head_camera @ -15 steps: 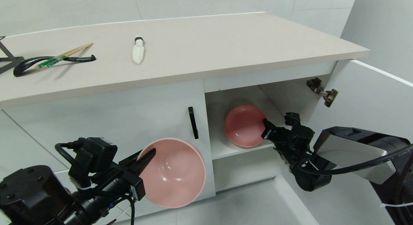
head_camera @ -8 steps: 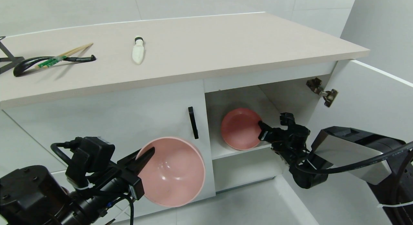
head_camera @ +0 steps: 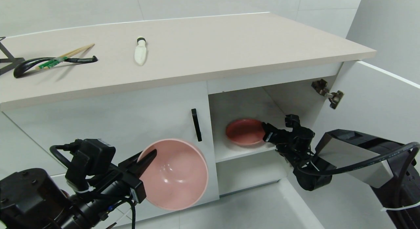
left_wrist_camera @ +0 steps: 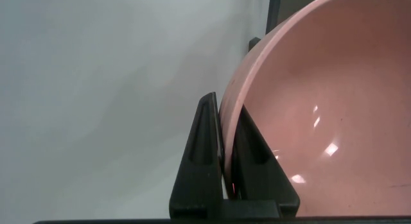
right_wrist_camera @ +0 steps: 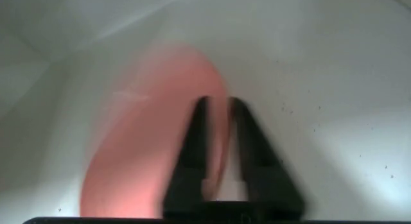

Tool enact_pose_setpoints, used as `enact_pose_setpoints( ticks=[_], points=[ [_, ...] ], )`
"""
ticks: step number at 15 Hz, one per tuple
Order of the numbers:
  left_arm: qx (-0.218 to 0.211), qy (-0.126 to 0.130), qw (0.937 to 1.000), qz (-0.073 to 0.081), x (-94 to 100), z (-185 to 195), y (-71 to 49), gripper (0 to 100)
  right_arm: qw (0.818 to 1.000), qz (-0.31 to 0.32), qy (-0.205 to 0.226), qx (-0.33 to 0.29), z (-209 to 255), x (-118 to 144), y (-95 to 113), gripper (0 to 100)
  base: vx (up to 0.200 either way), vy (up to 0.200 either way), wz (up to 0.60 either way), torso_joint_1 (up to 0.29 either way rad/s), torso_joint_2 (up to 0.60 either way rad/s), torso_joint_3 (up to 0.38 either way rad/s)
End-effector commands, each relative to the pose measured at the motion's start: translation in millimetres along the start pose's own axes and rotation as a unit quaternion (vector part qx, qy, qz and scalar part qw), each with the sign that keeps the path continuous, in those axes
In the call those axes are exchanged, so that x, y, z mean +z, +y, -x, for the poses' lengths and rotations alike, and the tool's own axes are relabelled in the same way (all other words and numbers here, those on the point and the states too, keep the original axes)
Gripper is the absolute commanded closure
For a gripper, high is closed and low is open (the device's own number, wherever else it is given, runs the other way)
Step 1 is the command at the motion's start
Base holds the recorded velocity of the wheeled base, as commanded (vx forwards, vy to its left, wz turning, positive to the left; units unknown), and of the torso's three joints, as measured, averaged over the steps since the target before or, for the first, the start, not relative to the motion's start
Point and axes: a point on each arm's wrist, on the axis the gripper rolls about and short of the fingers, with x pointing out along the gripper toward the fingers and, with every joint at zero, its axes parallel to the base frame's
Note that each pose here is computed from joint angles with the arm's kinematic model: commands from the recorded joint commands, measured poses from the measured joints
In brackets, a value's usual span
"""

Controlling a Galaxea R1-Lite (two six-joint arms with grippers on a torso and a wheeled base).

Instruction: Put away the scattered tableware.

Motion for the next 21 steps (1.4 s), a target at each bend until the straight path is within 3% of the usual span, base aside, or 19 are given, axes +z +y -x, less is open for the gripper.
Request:
enact_pose_setpoints(
  ticks=[1,4,5,7,8,9,11,13,15,18,21],
  points=[
    [0.000,-0.001,1.0000,0.000,0.2,0,0.0,100,1.000,0.000,0.001,0.001,-1,-2,-1,0,0.000,0.000,0.00,0.000,0.00,0.000],
    [0.000,-0.002,1.0000,0.000,0.5,0,0.1,100,0.999,0.012,-0.038,0.015,-4,11,5,0,0.000,0.000,0.00,0.000,0.00,0.000],
    [0.000,0.000,1.0000,0.000,0.0,0,0.0,100,0.997,0.039,-0.063,0.024,-1,31,12,0,0.000,0.000,0.00,0.000,0.00,0.000],
    [0.000,0.001,1.0000,0.000,-0.3,1,0.0,100,0.996,0.057,-0.063,0.027,5,42,19,0,0.000,0.000,0.00,0.000,0.00,0.000],
    [0.000,-0.002,1.0000,-0.003,0.6,1,-0.2,100,0.996,0.060,-0.058,0.044,28,66,46,0,0.000,0.000,0.00,0.000,0.00,0.000],
    [0.000,-0.005,1.0000,-0.007,1.8,2,-0.3,100,0.996,0.058,-0.048,0.051,43,74,58,0,0.000,0.000,0.00,0.000,0.00,0.000],
    [-0.007,-0.018,0.9997,-0.018,6.6,4,-3.2,100,0.997,0.062,-0.002,0.052,79,77,67,0,0.000,0.000,0.00,0.000,0.00,0.000],
    [-0.057,-0.034,0.9975,-0.025,12.3,10,-22.2,100,0.996,0.068,0.037,0.049,108,75,71,0,0.000,0.000,0.00,0.000,0.00,0.000],
    [-0.076,-0.041,0.9957,-0.033,15.1,12,-32.8,100,0.995,0.076,0.027,0.059,120,88,80,0,0.000,0.000,0.00,0.000,0.00,0.000],
    [-0.059,-0.048,0.9963,-0.041,18.4,5,-33.4,100,0.989,0.138,0.017,0.058,144,107,83,0,0.000,0.000,0.00,0.000,0.00,0.000],
    [-0.068,-0.027,0.9964,-0.043,9.9,-12,-42.5,100,0.983,0.177,0.013,0.054,178,125,84,0,0.000,0.000,0.00,0.000,0.00,0.000]
  ],
)
